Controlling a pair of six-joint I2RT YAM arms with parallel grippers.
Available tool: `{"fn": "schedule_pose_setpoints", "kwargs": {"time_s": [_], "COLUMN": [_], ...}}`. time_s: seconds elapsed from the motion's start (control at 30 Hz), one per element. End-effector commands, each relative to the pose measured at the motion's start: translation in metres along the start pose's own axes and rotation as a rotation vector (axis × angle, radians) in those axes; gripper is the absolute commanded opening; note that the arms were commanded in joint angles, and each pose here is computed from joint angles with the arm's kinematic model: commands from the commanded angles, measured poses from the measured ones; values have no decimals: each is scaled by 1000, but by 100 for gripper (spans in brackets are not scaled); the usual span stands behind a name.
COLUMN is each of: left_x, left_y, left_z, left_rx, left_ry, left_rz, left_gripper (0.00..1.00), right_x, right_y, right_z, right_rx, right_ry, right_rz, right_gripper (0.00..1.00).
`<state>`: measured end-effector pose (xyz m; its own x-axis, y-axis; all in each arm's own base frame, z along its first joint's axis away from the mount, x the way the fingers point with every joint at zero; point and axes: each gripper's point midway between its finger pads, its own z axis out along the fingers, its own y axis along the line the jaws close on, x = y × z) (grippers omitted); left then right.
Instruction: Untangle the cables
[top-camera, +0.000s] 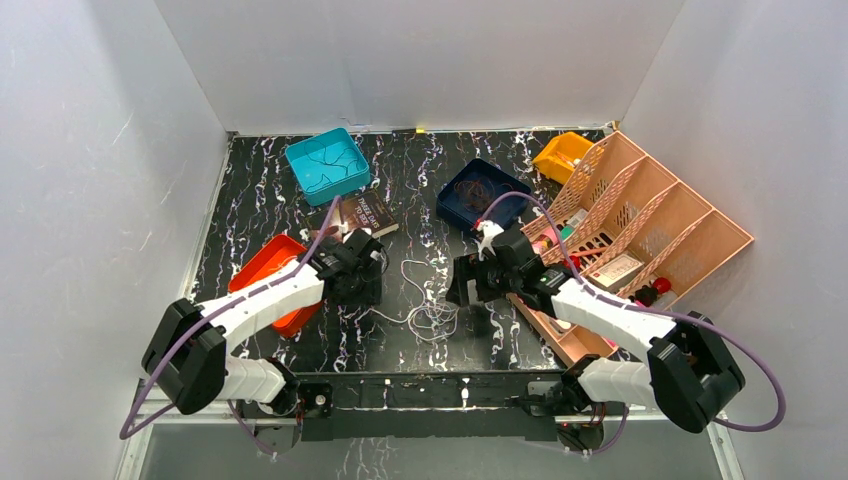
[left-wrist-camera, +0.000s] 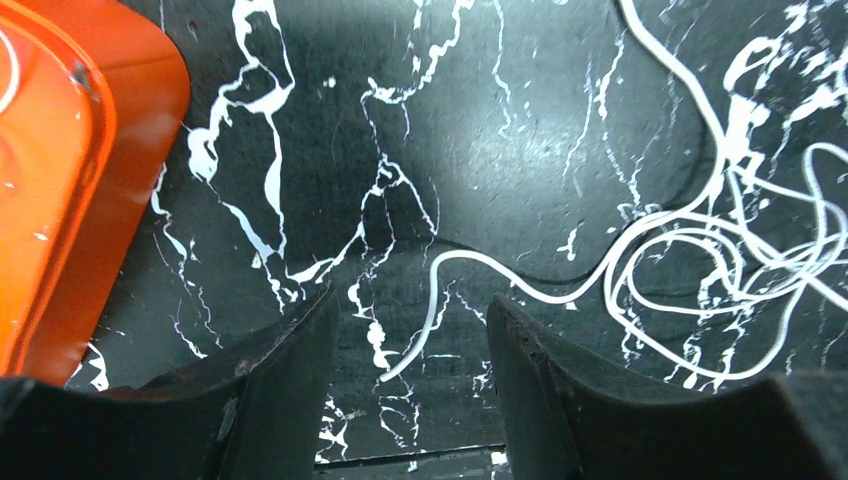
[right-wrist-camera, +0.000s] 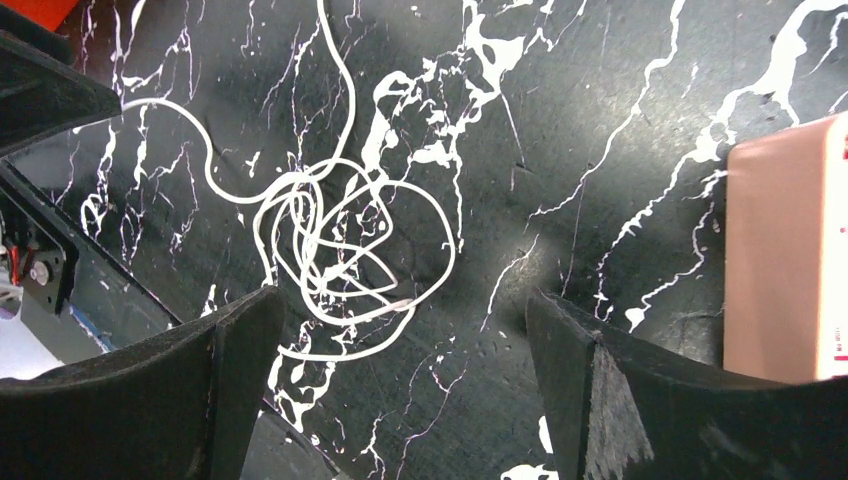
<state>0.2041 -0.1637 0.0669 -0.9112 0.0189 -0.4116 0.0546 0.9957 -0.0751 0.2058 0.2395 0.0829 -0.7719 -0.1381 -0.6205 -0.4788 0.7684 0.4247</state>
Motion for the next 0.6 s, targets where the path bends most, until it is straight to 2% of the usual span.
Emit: {"fn": "schedule_pose_setpoints", "kwargs": {"time_s": [0.0, 0.2, 0.47, 0.57], "left_x": [23, 27, 31, 32], "left_y": [4, -1, -7, -7], "left_z": [-1, 7, 15, 17], "left_rx": [8, 36, 65, 64], "left_ry": [79, 93, 107, 114], "left_rz": [15, 30, 41, 45], "left_gripper": [54, 52, 44, 37], "right_x": [-8, -3, -3, -2], "right_y": [11, 15, 17, 18], "right_z": [4, 7, 8, 8], "right_rx": [-58, -88, -104, -109], "right_ry": [-13, 5, 7, 10], "right_rz": [-20, -10, -5, -3], "right_gripper": [98, 98, 98, 98]}}
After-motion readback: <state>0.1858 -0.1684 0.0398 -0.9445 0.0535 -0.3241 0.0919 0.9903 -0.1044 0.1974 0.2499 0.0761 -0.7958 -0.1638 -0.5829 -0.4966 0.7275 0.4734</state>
